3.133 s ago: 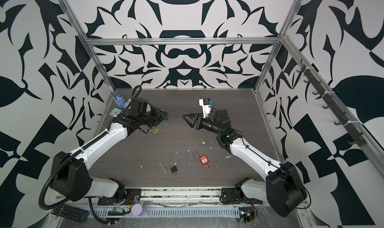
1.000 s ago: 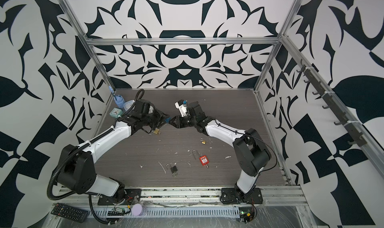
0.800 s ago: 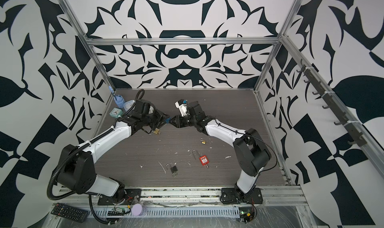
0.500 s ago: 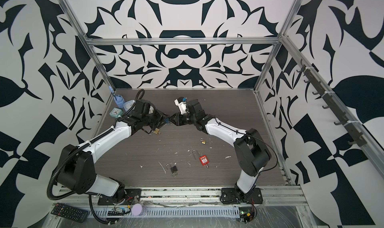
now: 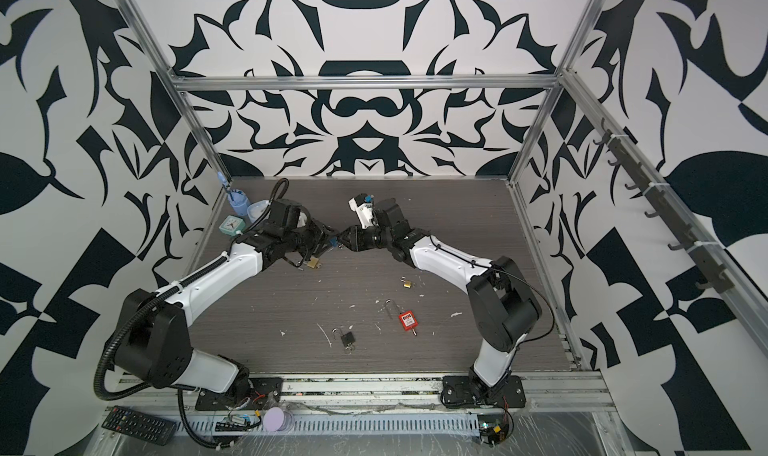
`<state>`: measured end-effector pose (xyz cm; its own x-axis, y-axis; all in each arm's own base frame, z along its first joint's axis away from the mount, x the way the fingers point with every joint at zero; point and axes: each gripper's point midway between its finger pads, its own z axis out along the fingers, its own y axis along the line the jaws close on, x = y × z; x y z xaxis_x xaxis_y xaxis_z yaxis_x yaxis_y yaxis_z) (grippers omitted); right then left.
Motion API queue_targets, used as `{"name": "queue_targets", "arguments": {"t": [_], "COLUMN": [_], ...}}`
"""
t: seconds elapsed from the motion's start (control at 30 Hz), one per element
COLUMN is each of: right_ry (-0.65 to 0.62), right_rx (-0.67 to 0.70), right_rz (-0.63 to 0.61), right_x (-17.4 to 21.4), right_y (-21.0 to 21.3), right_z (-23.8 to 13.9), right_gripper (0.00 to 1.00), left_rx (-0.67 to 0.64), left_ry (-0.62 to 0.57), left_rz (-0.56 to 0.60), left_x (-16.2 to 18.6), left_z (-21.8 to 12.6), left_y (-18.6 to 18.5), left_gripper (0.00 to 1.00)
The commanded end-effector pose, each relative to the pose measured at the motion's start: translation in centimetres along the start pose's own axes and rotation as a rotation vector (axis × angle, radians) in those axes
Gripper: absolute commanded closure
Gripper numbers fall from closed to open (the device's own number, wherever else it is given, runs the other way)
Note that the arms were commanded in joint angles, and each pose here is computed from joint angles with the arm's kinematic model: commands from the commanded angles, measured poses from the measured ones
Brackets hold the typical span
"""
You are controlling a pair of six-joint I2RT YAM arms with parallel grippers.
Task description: Lock with the key
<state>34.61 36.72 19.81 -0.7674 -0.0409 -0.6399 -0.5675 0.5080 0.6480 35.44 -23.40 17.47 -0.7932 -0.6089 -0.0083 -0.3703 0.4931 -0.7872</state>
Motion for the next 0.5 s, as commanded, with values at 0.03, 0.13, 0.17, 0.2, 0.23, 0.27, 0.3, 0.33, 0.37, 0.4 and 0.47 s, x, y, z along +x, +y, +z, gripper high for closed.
{"name": "queue_targets", "arguments": {"t": [0.03, 0.13, 0.17, 0.2, 0.23, 0.27, 0.3, 0.33, 0.37, 0.4, 0.47], "right_ry": [-0.018, -0.015, -0.017, -0.018, -0.019, -0.022, -0.022, -0.023, -0.021, -0.022, -0.022], "right_rx": [-0.005, -0.002, -0.001, 0.000, 0.000, 0.003, 0.005, 0.005, 0.006, 0.005, 0.004], "right_rz": [-0.032, -0.032, -0.032, -0.032, -0.033, -0.033, -0.032, -0.033, -0.032, -0.033, -0.031], "right_x": [-0.40, -0.16, -0.14, -0.10, -0.07, -0.07, -0.01, -0.01, 0.11, 0.12, 0.11], "right_y": [0.57, 0.38, 0.35, 0.32, 0.36, 0.28, 0.21, 0.25, 0.20, 0.23, 0.23], "right_z": [-0.17, -0.11, -0.14, -0.20, -0.22, -0.29, -0.30, -0.36, -0.37, -0.40, -0.39], "right_gripper": [0.72, 0.72, 0.72, 0.72, 0.72, 0.72, 0.72, 0.72, 0.73, 0.73, 0.74], "left_rx": [0.018, 0.015, 0.013, 0.014, 0.014, 0.013, 0.013, 0.013, 0.013, 0.013, 0.014], "left_ry": [-0.021, -0.022, -0.022, -0.023, -0.024, -0.025, -0.025, -0.027, -0.028, -0.028, -0.023], "left_rz": [0.019, 0.018, 0.017, 0.017, 0.018, 0.018, 0.018, 0.019, 0.018, 0.017, 0.018], "left_x": [-0.16, -0.20, -0.19, -0.19, -0.21, -0.18, -0.17, -0.19, -0.20, -0.25, -0.12], "left_z": [-0.71, -0.70, -0.68, -0.74, -0.77, -0.79, -0.81, -0.84, -0.87, -0.89, -0.84], "left_y": [-0.58, -0.49, -0.41, -0.48, -0.49, -0.42, -0.41, -0.43, -0.42, -0.39, -0.43], "left_gripper": [1.00, 1.00, 1.00, 1.00, 1.00, 1.00, 1.00, 1.00, 1.00, 1.00, 1.00]}}
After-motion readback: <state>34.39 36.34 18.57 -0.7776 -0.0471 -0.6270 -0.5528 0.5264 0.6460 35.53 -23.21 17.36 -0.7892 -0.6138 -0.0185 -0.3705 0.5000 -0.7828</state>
